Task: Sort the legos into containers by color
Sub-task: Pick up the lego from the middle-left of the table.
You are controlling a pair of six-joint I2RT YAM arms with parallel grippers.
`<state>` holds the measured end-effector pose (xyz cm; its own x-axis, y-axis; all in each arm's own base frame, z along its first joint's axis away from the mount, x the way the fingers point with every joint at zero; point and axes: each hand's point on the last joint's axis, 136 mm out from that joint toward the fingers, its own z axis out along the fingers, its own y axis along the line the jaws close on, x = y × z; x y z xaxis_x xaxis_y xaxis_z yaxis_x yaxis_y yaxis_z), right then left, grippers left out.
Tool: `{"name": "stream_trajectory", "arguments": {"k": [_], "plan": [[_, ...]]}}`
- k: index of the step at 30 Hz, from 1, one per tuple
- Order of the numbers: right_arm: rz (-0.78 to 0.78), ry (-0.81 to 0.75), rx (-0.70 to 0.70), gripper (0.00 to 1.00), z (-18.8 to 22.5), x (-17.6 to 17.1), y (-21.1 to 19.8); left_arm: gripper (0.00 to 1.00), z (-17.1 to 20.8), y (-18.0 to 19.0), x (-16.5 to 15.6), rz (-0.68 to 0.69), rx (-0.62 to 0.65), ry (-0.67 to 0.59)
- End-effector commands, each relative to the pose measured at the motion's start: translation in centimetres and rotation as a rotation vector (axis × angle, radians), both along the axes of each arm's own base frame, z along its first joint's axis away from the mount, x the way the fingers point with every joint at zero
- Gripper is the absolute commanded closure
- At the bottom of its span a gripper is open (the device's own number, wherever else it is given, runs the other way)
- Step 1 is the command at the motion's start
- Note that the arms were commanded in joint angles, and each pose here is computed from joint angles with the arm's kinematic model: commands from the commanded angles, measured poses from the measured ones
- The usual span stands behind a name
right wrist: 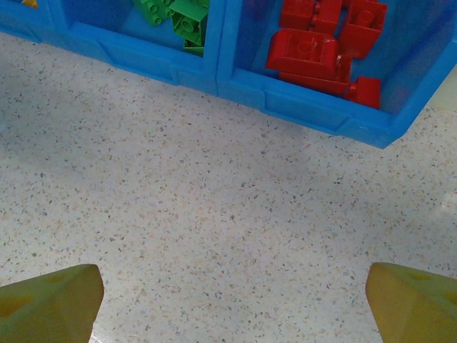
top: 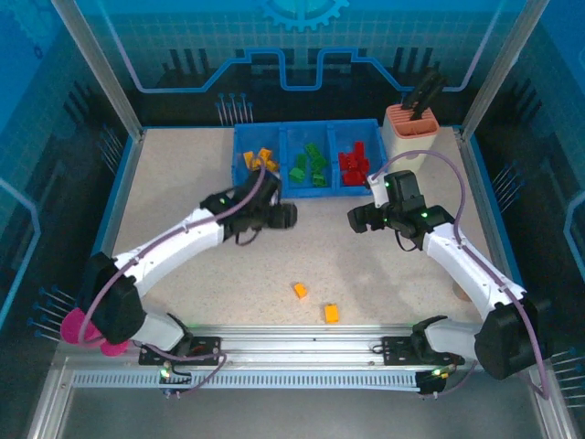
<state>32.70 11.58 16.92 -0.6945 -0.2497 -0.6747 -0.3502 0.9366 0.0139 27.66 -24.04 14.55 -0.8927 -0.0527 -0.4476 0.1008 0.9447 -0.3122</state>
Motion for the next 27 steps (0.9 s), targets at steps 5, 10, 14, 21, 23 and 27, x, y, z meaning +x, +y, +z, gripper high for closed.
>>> {"name": "stream_trajectory", "arguments": {"k": [5,10,14,21,23,27], "plan": [[-0.013,-0.058,0.016,0.04,1.1,0.2,-0.5,0.26,-2.5,-1.1,-6.9,0.139,0.022,0.176],[-0.017,-0.046,0.020,0.04,1.1,0.2,-0.5,0.26,-5.7,-3.0,-9.6,0.193,-0.021,0.298],[-0.018,-0.044,0.025,0.04,1.1,0.1,-0.5,0.26,-7.0,-4.1,-10.5,0.215,0.006,0.338],[-0.013,-0.042,0.037,0.04,1.3,-0.1,-0.3,0.27,-9.0,-5.9,-11.3,0.232,0.003,0.401],[-0.016,-0.045,0.039,0.04,1.4,-0.2,-0.4,0.27,-9.4,-6.0,-11.3,0.234,0.015,0.406],[-0.022,-0.043,0.038,0.03,1.3,-0.5,-0.5,0.29,-9.7,-6.4,-10.8,0.228,0.020,0.400]]}}
